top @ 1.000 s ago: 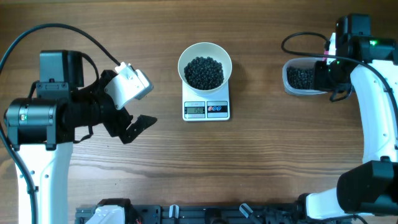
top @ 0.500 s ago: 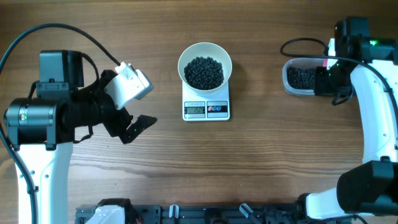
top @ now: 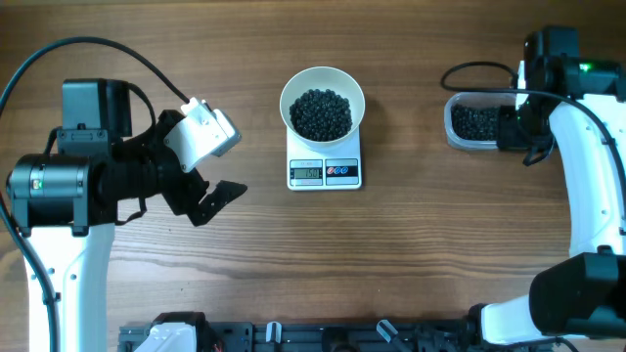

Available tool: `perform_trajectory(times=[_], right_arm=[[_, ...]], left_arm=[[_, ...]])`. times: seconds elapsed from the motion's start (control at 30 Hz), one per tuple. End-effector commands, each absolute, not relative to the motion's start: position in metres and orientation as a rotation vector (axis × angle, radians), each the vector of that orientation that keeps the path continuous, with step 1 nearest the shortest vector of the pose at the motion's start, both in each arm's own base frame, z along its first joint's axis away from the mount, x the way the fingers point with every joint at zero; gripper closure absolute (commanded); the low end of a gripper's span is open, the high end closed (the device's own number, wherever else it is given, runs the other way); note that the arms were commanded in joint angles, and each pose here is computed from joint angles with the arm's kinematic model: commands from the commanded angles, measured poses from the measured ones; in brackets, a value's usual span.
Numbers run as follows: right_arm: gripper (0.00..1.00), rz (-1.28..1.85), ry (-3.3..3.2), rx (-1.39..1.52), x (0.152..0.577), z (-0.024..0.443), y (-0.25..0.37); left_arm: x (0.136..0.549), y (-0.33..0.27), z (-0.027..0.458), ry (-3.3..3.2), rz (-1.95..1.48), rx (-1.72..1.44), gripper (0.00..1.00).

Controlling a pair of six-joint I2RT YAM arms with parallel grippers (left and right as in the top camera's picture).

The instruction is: Scoop item into bowl and weigh 150g on scale

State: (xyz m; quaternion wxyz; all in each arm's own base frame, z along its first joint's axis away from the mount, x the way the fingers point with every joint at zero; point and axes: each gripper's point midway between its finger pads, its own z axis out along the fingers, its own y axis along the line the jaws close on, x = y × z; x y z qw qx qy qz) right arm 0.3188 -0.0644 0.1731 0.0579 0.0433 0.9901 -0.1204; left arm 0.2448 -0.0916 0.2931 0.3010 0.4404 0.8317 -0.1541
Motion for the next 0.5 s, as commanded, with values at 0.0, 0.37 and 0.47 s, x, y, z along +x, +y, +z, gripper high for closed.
perform_trajectory(times=[0.0, 0.37, 0.47], right_arm=[[0.95, -0.432, 3.012, 0.016, 0.320, 0.172, -0.064], [0.96, -0.510, 2.973, 0.071, 0.325, 0.175, -0.073], [0.96, -0.518, 2.966, 0.077, 0.326, 0.176, -0.074]], left_arm=[[0.246, -0.090, 0.298, 2.185, -0.388, 1.176, 0.00], [0.246, -0.090, 0.298, 2.185, -0.388, 1.176, 0.00], [0.246, -0.090, 0.298, 2.185, -0.388, 1.176, 0.00]])
